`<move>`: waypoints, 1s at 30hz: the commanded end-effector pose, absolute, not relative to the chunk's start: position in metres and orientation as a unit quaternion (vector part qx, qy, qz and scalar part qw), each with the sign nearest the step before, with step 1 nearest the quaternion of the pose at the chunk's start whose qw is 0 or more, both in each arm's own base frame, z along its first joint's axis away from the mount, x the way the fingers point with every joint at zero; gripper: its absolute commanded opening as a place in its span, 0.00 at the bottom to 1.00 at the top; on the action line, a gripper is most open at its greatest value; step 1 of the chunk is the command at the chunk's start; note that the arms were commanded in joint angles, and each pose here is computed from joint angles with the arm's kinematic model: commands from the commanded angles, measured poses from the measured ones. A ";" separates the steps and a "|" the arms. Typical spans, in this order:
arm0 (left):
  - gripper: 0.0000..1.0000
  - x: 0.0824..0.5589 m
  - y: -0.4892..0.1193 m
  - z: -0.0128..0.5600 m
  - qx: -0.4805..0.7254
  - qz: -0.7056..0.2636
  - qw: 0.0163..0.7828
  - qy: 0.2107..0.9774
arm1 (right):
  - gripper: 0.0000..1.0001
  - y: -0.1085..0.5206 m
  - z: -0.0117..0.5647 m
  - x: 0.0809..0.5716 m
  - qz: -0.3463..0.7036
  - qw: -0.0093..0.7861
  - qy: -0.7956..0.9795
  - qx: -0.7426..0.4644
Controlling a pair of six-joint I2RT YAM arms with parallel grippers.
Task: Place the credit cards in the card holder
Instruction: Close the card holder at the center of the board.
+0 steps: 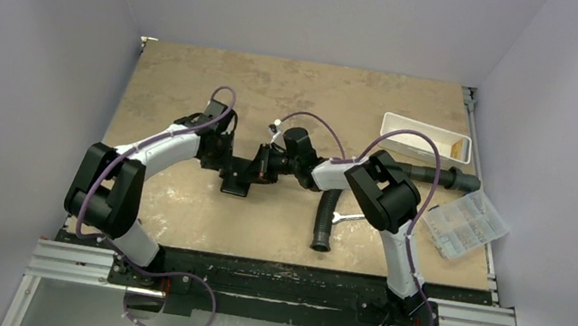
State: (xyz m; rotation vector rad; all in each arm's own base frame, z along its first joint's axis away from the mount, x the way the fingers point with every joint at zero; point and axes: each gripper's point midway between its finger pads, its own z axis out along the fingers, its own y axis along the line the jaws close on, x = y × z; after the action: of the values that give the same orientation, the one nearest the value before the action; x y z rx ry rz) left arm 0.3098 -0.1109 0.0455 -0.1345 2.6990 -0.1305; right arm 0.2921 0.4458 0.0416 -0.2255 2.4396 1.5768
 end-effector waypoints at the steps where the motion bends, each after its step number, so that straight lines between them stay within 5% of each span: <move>1: 0.32 0.325 -0.105 0.062 -0.047 -0.025 0.248 0.967 | 0.02 0.443 0.021 0.295 0.507 0.119 0.850 -0.077; 10: 0.20 0.321 -0.106 0.073 -0.048 -0.035 0.259 0.964 | 0.02 0.442 0.020 0.295 0.501 0.124 0.853 -0.082; 18: 0.28 0.319 -0.107 0.076 -0.048 -0.040 0.262 0.963 | 0.01 0.442 0.020 0.294 0.497 0.124 0.855 -0.086; 30: 0.17 0.316 -0.107 0.074 -0.047 -0.040 0.259 0.964 | 0.01 0.444 0.018 0.293 0.495 0.121 0.856 -0.087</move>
State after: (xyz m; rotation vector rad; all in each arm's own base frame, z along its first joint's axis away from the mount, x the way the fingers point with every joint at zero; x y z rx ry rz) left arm 0.3120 -0.1052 0.0608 -0.1427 2.6524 -0.0971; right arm 0.2908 0.4472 0.0409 -0.2619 2.4459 1.5576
